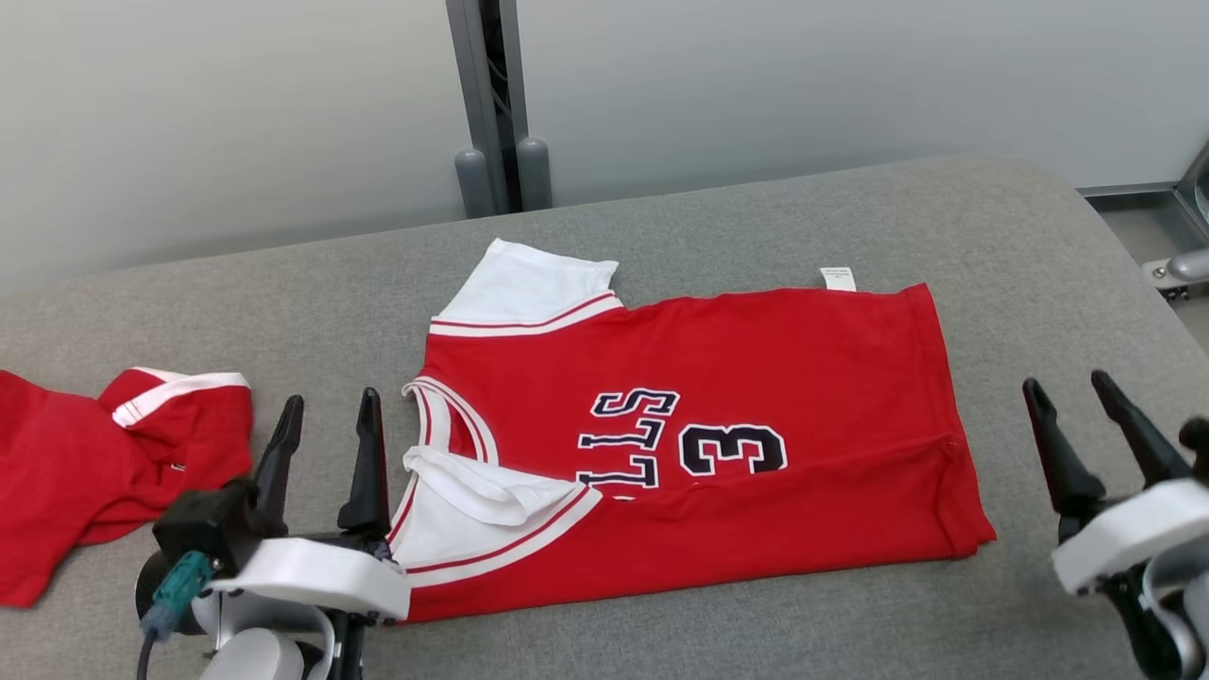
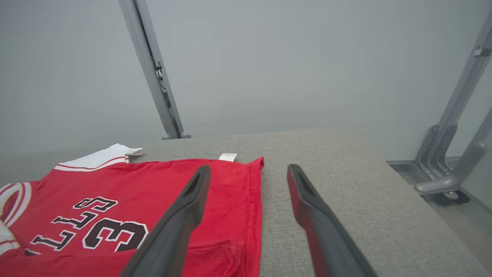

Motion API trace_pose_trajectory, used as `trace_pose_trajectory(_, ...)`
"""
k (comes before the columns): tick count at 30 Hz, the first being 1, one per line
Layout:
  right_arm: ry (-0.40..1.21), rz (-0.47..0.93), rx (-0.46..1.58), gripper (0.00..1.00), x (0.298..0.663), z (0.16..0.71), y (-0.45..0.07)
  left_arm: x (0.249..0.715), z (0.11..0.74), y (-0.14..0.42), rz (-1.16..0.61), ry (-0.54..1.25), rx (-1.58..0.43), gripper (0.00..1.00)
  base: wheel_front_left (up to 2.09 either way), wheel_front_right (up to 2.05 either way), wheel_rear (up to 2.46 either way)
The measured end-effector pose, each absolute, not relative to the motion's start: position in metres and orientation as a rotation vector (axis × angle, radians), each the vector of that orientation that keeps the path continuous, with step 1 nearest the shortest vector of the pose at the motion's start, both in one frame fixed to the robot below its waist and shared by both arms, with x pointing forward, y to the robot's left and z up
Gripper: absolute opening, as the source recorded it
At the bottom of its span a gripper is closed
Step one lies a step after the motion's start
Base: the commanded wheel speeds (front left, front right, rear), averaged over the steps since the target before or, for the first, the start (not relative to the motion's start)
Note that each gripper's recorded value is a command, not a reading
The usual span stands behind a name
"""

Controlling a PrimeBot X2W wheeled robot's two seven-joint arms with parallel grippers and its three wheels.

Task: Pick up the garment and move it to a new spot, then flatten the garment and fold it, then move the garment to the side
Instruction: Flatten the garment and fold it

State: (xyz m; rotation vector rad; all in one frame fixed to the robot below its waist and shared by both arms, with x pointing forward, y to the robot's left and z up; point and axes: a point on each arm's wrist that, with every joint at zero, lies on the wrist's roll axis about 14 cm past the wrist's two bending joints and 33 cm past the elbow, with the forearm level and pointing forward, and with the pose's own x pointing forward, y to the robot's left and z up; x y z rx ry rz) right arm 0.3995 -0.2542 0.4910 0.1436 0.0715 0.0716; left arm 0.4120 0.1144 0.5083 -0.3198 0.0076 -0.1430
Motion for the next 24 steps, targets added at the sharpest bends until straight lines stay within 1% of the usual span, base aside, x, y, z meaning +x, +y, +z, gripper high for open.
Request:
trace_pose_trajectory(2, 0.034, 0.062, 0.124, 1.00, 0.389, 0.493, -0.248, 0.407, 0.520, 0.117, -0.140, -0.048, -0.279, 1.00, 0.00, 0.00, 0.00)
trace_pose_trajectory(5, -0.017, 0.036, 0.119, 1.00, 0.374, 0.498, -0.238, 0.390, 0.516, 0.117, -0.119, -0.057, -0.275, 1.00, 0.00, 0.00, 0.00)
trace_pose_trajectory(8, -0.053, -0.003, 0.123, 1.00, 0.361, 0.501, -0.234, 0.379, 0.517, 0.123, -0.100, -0.080, -0.228, 1.00, 0.00, 0.00, 0.00)
trace_pose_trajectory(11, -0.043, -0.033, 0.123, 1.00, 0.350, 0.494, -0.231, 0.367, 0.507, 0.122, -0.104, -0.059, -0.193, 1.00, 0.00, 0.00, 0.00)
trace_pose_trajectory(14, -0.026, -0.035, 0.119, 1.00, 0.344, 0.487, -0.225, 0.360, 0.498, 0.125, -0.091, -0.036, -0.179, 1.00, 0.00, 0.00, 0.00)
trace_pose_trajectory(21, -0.012, -0.036, 0.112, 1.00, 0.342, 0.483, -0.221, 0.359, 0.491, 0.132, -0.074, -0.019, -0.173, 1.00, 0.00, 0.00, 0.00)
trace_pose_trajectory(24, 0.008, -0.061, 0.129, 1.00, 0.340, 0.475, -0.227, 0.356, 0.477, 0.127, -0.085, 0.026, -0.177, 1.00, 0.00, 0.00, 0.00)
